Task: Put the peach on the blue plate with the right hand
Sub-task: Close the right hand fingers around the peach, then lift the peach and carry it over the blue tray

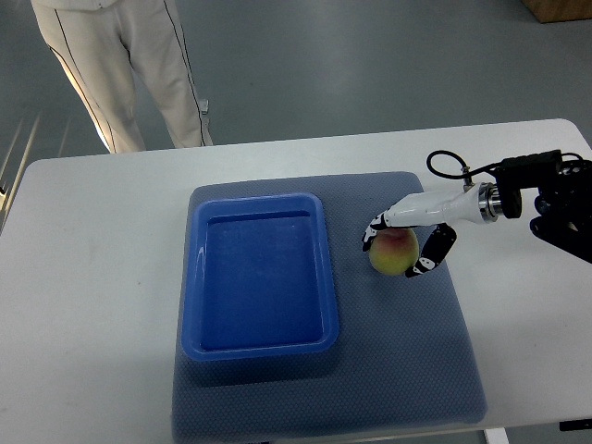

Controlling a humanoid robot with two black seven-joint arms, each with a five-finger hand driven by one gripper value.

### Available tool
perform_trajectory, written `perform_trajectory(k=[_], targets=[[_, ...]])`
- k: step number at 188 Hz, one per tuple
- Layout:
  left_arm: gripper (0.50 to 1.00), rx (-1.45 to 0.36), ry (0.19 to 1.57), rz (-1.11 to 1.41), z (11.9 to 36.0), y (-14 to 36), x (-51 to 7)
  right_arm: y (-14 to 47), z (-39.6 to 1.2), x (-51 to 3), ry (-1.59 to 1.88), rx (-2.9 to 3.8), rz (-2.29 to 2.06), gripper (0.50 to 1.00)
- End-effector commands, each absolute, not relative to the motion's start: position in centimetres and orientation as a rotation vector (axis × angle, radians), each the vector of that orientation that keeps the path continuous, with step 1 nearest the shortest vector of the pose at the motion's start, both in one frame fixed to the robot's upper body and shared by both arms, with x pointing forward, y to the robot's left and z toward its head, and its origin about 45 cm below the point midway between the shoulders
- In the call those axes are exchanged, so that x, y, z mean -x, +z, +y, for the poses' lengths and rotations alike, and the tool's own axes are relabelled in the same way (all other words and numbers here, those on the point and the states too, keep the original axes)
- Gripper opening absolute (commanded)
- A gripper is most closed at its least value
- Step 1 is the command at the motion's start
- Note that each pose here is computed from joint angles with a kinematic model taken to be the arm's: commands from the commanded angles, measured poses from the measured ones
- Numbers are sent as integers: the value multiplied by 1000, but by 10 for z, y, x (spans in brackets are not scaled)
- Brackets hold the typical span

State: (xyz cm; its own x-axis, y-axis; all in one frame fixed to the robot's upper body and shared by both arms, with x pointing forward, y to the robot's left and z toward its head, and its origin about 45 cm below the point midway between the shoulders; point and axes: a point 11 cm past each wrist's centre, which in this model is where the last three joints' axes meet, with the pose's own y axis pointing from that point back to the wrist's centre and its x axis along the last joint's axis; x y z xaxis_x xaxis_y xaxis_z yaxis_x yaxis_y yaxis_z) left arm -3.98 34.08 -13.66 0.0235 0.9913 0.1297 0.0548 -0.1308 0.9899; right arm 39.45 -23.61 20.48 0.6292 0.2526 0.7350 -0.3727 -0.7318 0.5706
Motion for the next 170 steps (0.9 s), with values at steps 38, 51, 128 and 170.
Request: perform_trajectory(k=[38,51,128,170], targets=[[1000,-1357,1263,1172,341,-137,40,249,-189,-415,1258,-2124,-58,742],[1000,-1357,1263,1172,341,-137,40,254,-165,-416,1299,-2146,-30,742],[1000,-1360,1264,1169,342,-136,40,248,-57,-394,1368,-2354,34,768],[1000,-1359,1265,1170,342,-136,40,221,-50,-383,1303,-2400,32,793]])
